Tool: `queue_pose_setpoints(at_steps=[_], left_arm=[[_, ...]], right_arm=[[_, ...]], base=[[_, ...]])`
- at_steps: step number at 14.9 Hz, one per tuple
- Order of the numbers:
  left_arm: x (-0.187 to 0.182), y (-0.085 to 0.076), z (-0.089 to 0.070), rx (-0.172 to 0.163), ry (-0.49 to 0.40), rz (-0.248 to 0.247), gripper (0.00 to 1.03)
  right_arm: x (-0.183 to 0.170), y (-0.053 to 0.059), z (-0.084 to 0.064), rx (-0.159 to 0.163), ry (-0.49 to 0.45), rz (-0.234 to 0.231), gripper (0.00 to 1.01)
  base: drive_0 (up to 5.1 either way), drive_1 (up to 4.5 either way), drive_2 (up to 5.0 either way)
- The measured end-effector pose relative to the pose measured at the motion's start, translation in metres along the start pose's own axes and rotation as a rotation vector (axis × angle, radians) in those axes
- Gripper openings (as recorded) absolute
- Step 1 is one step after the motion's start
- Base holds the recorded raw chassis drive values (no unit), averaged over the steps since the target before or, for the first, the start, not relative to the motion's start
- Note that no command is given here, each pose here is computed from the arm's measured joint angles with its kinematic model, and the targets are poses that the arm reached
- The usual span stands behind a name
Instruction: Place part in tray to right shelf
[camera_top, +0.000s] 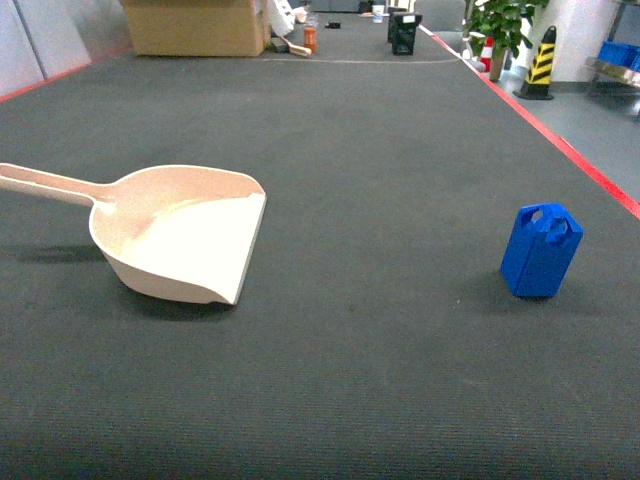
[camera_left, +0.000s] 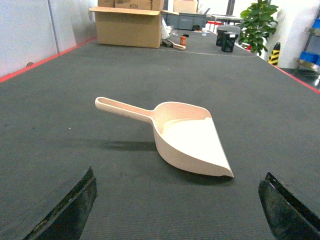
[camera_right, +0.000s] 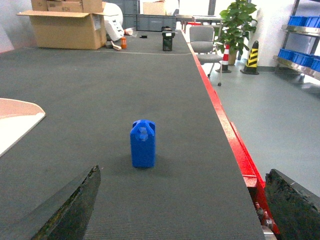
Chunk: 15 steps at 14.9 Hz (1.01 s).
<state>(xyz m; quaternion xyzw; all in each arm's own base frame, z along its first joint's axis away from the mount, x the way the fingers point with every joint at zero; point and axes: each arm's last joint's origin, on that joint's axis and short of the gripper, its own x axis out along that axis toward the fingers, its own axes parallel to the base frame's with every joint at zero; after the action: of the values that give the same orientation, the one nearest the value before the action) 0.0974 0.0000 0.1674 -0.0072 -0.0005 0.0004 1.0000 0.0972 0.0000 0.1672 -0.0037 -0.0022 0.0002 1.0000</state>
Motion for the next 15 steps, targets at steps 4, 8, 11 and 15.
queue_pose_setpoints(at_steps=[4,8,11,15], left_arm=[[0.0,0.0,0.0,0.0,0.0,0.0,0.98],[0.0,0.0,0.0,0.0,0.0,0.0,0.98],[0.0,0.0,0.0,0.0,0.0,0.0,0.98],[0.0,0.0,0.0,0.0,0.0,0.0,0.98]], right_arm=[[0.0,0.0,0.0,0.0,0.0,0.0,0.98],[0.0,0.0,0.0,0.0,0.0,0.0,0.98],[0.0,0.0,0.0,0.0,0.0,0.0,0.98],[0.0,0.0,0.0,0.0,0.0,0.0,0.98]], base=[[0.0,0.0,0.0],[0.0,0.0,0.0],[0.0,0.0,0.0],[0.0,0.0,0.0]])
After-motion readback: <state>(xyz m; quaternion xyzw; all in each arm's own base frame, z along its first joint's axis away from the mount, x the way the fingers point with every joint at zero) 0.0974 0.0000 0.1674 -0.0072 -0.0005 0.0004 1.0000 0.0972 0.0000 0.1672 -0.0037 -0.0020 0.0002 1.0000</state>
